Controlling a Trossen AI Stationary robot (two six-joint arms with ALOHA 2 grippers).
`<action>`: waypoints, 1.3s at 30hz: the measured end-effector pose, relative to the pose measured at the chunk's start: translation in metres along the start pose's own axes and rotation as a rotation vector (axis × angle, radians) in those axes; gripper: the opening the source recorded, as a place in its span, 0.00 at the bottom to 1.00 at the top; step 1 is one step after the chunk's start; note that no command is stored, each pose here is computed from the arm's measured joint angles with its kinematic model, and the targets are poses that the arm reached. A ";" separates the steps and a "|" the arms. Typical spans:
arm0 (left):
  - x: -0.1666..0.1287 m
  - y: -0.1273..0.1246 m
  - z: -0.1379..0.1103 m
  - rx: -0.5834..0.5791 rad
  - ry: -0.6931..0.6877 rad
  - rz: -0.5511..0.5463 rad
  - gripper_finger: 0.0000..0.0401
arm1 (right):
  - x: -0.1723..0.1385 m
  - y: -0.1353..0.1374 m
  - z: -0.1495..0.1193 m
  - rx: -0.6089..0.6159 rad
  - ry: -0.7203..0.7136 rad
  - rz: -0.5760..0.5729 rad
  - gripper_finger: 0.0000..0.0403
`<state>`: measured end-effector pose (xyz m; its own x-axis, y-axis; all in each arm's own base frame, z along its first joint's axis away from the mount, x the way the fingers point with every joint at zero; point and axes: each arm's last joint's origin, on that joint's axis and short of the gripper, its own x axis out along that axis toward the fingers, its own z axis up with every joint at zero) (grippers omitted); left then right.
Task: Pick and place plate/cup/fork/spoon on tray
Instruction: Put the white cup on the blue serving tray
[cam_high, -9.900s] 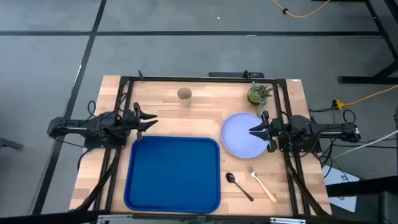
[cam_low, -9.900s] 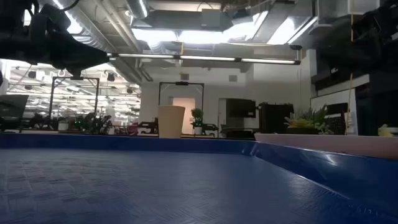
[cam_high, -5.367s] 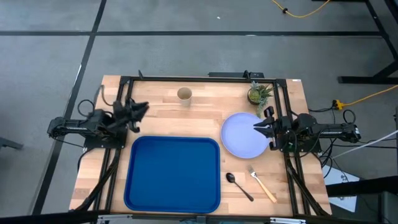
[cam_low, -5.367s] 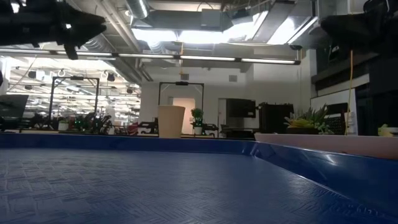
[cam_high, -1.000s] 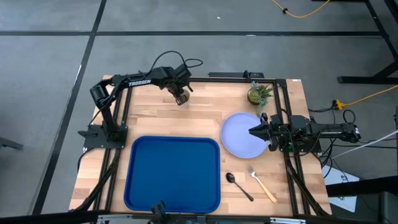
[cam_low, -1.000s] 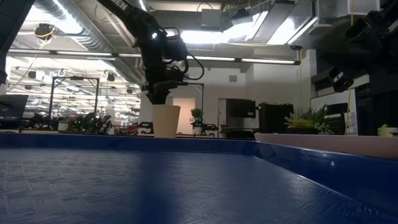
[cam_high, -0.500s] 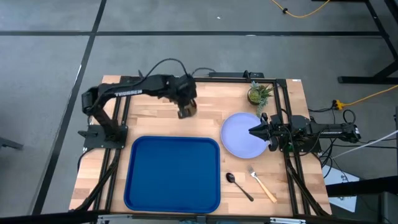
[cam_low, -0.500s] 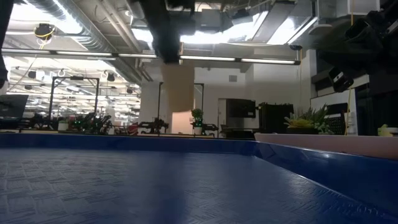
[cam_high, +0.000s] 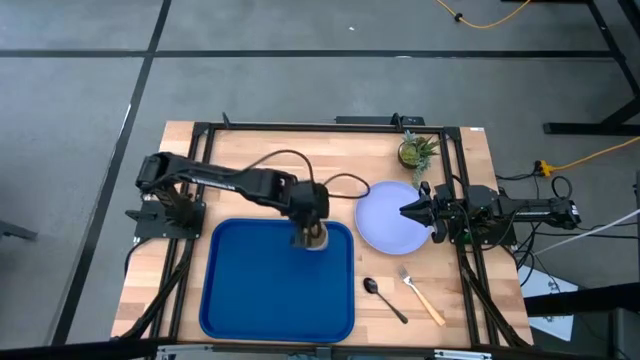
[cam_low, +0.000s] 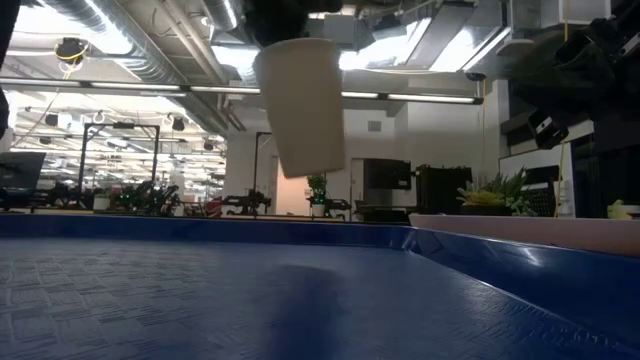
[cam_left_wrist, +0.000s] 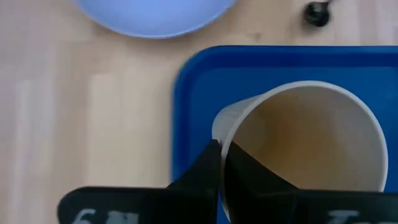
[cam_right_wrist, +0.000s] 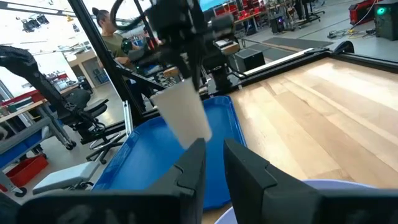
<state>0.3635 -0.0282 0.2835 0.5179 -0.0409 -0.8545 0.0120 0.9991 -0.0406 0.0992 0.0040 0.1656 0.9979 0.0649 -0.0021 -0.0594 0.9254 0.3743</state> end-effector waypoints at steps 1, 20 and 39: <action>0.005 -0.001 0.000 0.001 0.009 -0.014 0.00 | 0.000 0.000 0.000 0.000 0.000 0.000 0.15; -0.010 -0.017 -0.050 0.081 0.477 0.011 0.00 | 0.000 0.000 0.000 0.001 0.004 -0.001 0.15; -0.050 -0.002 -0.169 -0.182 0.326 0.012 0.00 | 0.001 -0.001 -0.002 0.003 0.021 -0.005 0.15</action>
<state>0.1933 -0.0300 0.2388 0.2168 -0.0602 -0.9744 -0.1599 0.9824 -0.0963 0.1005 0.0041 0.1639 0.9974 0.0676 -0.0232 -0.0539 0.9248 0.3767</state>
